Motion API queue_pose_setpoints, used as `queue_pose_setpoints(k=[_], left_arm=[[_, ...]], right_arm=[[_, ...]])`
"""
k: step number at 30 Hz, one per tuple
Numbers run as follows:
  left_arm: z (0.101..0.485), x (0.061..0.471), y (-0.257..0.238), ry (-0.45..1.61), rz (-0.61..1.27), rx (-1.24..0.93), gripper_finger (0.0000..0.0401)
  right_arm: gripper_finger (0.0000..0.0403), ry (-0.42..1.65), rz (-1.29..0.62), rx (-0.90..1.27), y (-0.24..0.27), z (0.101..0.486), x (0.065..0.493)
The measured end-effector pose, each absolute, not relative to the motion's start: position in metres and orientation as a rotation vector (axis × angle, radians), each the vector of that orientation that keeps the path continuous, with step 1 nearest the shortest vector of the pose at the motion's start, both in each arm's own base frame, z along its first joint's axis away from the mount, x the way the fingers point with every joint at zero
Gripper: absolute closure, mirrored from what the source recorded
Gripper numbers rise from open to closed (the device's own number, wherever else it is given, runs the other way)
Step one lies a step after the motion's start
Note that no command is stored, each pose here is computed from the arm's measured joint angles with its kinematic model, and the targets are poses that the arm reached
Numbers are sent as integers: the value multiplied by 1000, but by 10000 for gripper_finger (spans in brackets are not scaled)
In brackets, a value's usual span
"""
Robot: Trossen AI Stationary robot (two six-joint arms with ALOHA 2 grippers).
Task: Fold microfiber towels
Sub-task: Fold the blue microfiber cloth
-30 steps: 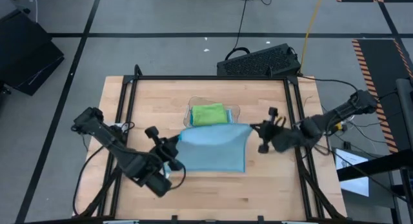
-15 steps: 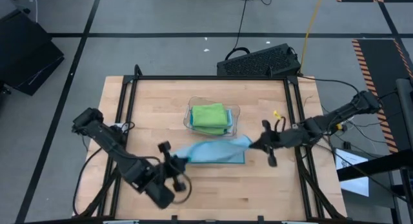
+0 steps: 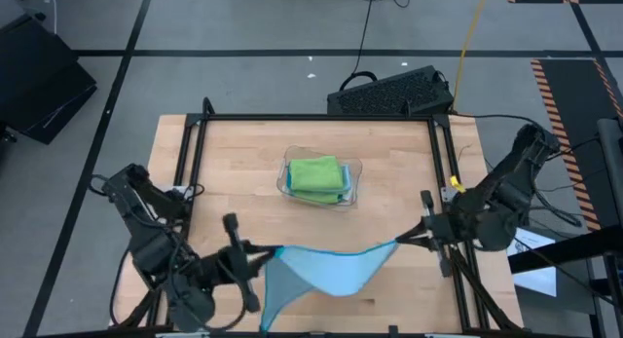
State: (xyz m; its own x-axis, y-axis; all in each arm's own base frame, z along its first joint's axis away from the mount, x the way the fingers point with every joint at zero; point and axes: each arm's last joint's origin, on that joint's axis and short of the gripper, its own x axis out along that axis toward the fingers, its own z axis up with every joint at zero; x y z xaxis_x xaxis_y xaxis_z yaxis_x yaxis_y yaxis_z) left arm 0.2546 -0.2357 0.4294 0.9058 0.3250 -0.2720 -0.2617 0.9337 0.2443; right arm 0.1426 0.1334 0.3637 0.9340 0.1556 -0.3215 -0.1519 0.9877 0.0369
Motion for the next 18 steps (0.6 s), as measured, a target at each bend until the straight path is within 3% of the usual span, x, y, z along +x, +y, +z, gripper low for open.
queue_pose_setpoints(k=[4,11,18], left_arm=[[411,251,-216,419,419,167,396],[326,251,-175,705,715,78,393],[271,258,-154,803,806,90,394]], right_arm=[[403,424,58,2,127,346,142],[402,532,-94,-10,102,293,147],[401,557,-234,-146,67,242,158]])
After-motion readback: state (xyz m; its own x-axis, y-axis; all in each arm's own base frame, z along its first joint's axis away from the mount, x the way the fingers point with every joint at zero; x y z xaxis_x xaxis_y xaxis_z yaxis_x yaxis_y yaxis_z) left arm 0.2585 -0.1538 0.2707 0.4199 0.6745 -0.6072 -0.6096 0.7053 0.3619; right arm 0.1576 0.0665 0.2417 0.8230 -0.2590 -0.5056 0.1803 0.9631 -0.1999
